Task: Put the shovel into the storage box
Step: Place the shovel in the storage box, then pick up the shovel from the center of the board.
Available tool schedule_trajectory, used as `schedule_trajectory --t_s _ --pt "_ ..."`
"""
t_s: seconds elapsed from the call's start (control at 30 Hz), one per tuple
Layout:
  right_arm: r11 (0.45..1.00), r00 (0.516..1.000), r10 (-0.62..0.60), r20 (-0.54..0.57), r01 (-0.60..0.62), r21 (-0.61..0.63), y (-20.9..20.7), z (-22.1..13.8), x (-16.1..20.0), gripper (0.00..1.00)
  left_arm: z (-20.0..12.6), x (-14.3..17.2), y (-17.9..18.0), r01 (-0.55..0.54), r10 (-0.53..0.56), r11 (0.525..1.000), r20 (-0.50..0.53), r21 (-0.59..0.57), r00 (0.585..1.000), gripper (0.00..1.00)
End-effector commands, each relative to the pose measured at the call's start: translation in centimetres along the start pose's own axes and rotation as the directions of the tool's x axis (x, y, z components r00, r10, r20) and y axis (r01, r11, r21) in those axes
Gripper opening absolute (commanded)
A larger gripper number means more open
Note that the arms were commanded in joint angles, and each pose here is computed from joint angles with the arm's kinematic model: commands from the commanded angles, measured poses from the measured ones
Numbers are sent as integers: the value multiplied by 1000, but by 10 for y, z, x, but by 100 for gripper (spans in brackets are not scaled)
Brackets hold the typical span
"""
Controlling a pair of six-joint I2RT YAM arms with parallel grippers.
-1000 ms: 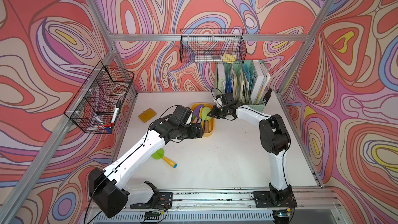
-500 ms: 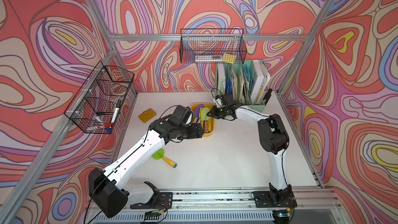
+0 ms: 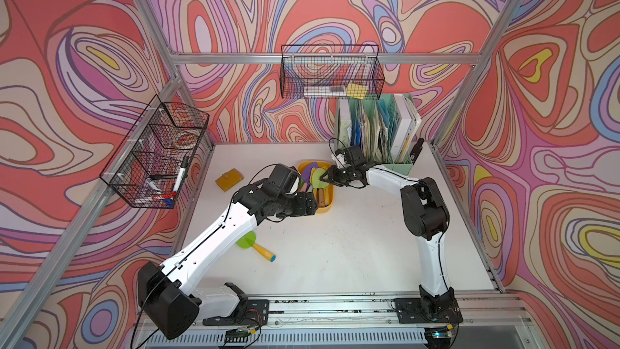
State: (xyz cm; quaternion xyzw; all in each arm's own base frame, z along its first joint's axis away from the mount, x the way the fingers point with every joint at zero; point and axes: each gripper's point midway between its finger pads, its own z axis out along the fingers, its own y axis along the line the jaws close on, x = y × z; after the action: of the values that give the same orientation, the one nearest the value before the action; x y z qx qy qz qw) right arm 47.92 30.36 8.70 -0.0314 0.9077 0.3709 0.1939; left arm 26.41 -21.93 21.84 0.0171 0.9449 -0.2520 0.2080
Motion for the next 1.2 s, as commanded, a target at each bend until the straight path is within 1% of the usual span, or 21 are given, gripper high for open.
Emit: schedule_trajectory --t_s 0.0,0.23,0.47,0.57,0.67,0.77,0.83,0.97,1.07,1.17 --pt "997 1000 18 -1 -18 76 -12 -8 1 37 0 6 2 -4 4 1000 -18 -10 1000 82" --pt "987 1000 21 15 -23 161 -18 -21 -4 40 1 12 12 22 -24 999 -32 -48 999 82" --pt "983 999 11 35 -17 183 -13 -33 -9 40 -2 16 15 53 -55 997 -38 -63 998 82" --pt "984 999 1 39 -8 181 -9 -38 -10 40 -3 21 21 89 -93 992 -46 -88 995 82" --pt "984 999 -6 51 -3 176 -3 -46 -12 40 -4 31 33 146 -156 979 -61 -143 986 82" --pt "986 998 -23 66 12 166 6 -57 -13 40 -4 46 54 239 -258 943 -58 -232 964 82" --pt "987 996 -41 74 29 156 13 -67 -13 40 -2 60 71 304 -333 906 -52 -294 941 82" --pt "990 994 -80 74 70 123 29 -86 -8 39 10 89 99 424 -462 831 -24 -360 886 79" --pt "989 992 -110 54 104 102 37 -97 3 38 16 104 121 509 -540 771 31 -382 841 77" --pt "988 991 -129 25 126 86 39 -103 15 38 15 113 142 594 -602 705 114 -388 790 77"
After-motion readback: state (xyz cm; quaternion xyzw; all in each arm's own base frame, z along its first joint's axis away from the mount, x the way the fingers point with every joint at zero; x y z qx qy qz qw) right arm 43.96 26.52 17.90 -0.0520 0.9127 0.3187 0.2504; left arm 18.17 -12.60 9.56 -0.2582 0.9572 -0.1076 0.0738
